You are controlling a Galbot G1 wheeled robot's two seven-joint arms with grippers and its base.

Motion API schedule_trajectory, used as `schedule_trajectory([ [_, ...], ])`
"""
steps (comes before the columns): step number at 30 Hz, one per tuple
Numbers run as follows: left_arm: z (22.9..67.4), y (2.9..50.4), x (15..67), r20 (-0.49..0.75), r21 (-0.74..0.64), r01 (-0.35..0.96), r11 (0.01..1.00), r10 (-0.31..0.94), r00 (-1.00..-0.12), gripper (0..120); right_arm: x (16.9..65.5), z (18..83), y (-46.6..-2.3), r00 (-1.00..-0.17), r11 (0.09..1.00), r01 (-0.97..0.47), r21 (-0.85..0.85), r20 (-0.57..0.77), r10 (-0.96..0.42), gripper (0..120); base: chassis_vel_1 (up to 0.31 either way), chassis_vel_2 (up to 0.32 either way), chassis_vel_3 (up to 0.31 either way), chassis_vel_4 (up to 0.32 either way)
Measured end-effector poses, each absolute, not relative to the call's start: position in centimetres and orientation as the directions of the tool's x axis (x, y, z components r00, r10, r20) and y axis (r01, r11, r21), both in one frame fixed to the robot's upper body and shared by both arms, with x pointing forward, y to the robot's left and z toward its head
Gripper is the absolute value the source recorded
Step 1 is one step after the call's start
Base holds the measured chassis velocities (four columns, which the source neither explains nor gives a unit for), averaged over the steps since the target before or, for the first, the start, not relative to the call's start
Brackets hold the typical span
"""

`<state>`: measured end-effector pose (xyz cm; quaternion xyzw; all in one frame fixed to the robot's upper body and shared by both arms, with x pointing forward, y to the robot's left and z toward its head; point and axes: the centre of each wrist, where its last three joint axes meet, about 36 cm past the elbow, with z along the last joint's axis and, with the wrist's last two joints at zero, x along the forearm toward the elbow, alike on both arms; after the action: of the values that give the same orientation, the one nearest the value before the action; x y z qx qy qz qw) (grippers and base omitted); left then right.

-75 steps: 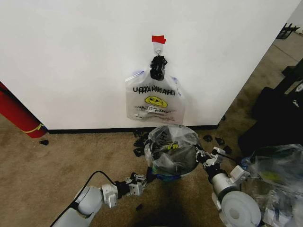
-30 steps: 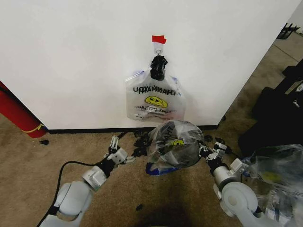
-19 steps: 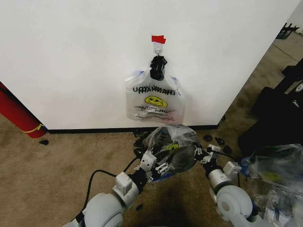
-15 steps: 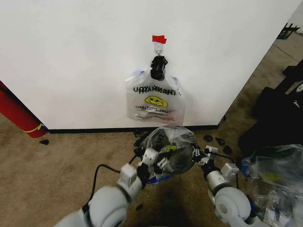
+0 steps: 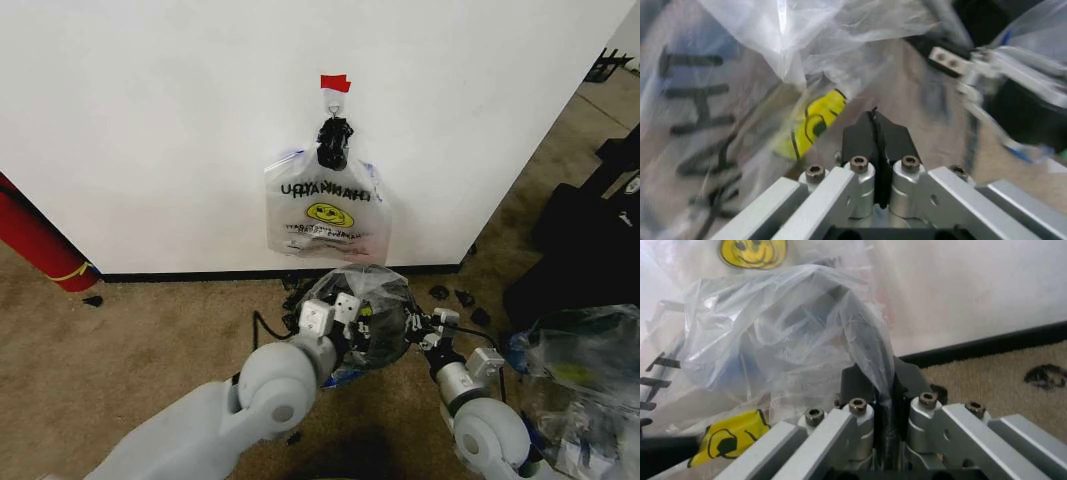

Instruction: Pick up the garbage bag from the wall and place it over the trash bin.

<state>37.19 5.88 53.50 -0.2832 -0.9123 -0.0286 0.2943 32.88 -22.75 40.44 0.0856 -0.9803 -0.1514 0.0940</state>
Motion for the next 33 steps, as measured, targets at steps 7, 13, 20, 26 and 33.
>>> schedule_trajectory([
  [7, 52.3, 3.7, 39.4, 0.564, -0.021, 0.483, 0.876, 0.409, -0.717, 0, 32.3, 40.6, -22.2, -0.967, 0.938, -0.160, 0.308, 0.140, -0.211, 1, 0.000, 0.000, 0.000, 0.000],
  [13, 50.0, 2.4, 41.3, 0.580, 0.040, 0.438, 0.898, 0.336, -0.742, 0, 31.9, 40.6, -21.9, -0.965, 0.930, -0.183, 0.318, 0.120, -0.231, 1, 0.000, 0.000, 0.000, 0.000],
  [20, 47.7, 1.5, 43.1, 0.588, 0.119, 0.397, 0.910, 0.258, -0.767, 0, 31.0, 41.2, -21.5, -0.961, 0.921, -0.210, 0.327, 0.103, -0.256, 1, 0.000, 0.000, 0.000, 0.000],
  [26, 46.2, 1.3, 44.4, 0.591, 0.171, 0.370, 0.913, 0.205, -0.780, 0, 30.5, 41.7, -21.4, -0.959, 0.916, -0.222, 0.333, 0.095, -0.267, 1, 0.000, 0.000, 0.000, 0.000],
  [33, 44.4, 1.1, 46.3, 0.601, 0.223, 0.341, 0.913, 0.147, -0.786, 0, 29.8, 42.2, -21.2, -0.956, 0.907, -0.236, 0.348, 0.085, -0.282, 1, 0.000, 0.000, 0.000, 0.000],
])
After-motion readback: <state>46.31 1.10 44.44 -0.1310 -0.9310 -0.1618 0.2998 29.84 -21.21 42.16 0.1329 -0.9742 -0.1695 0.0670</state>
